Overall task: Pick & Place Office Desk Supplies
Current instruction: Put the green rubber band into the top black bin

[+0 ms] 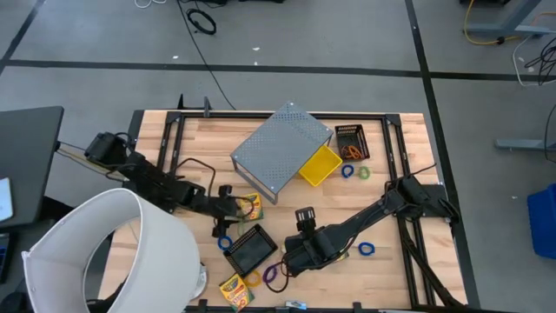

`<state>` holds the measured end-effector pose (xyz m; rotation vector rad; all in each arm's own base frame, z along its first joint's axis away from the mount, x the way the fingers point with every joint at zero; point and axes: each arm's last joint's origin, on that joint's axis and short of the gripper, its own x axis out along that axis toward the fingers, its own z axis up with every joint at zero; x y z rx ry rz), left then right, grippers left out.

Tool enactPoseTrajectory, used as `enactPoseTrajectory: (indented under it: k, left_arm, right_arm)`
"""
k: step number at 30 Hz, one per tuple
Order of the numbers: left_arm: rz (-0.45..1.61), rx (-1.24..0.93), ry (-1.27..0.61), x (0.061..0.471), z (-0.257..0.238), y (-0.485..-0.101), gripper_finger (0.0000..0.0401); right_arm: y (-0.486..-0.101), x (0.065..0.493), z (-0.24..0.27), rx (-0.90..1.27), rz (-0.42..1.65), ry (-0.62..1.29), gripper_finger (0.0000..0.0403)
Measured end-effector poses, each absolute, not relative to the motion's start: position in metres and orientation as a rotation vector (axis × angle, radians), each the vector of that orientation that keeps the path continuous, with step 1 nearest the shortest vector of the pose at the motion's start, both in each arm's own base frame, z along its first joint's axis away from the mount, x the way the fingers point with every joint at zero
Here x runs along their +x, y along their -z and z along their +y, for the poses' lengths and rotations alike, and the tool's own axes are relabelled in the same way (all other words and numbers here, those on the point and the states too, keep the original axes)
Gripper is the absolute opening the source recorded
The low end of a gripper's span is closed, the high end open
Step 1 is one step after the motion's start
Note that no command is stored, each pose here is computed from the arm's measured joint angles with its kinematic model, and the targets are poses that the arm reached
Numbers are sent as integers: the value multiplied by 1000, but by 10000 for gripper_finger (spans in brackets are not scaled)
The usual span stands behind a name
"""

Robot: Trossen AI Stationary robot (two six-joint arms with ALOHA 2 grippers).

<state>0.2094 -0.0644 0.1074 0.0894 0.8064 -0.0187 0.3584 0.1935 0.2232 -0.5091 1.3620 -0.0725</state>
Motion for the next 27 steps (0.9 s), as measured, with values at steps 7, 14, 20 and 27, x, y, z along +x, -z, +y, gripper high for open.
enactPoseTrajectory:
  k: [7, 14, 20, 27]
  left_arm:
    - [791, 41, 78, 216, -56, -108, 196]
    - [802, 19, 163, 216, -57, -108, 74]
    - [775, 46, 177, 217, -58, -109, 7]
    - [675, 83, 173, 222, -63, -117, 4]
  right_arm:
    - [-223, 358, 194, -508, 1362, 72, 187]
    - [-223, 358, 194, -509, 1363, 72, 187]
    - [-223, 358, 193, -512, 1369, 73, 187]
    - [-223, 357, 193, -500, 1374, 87, 187]
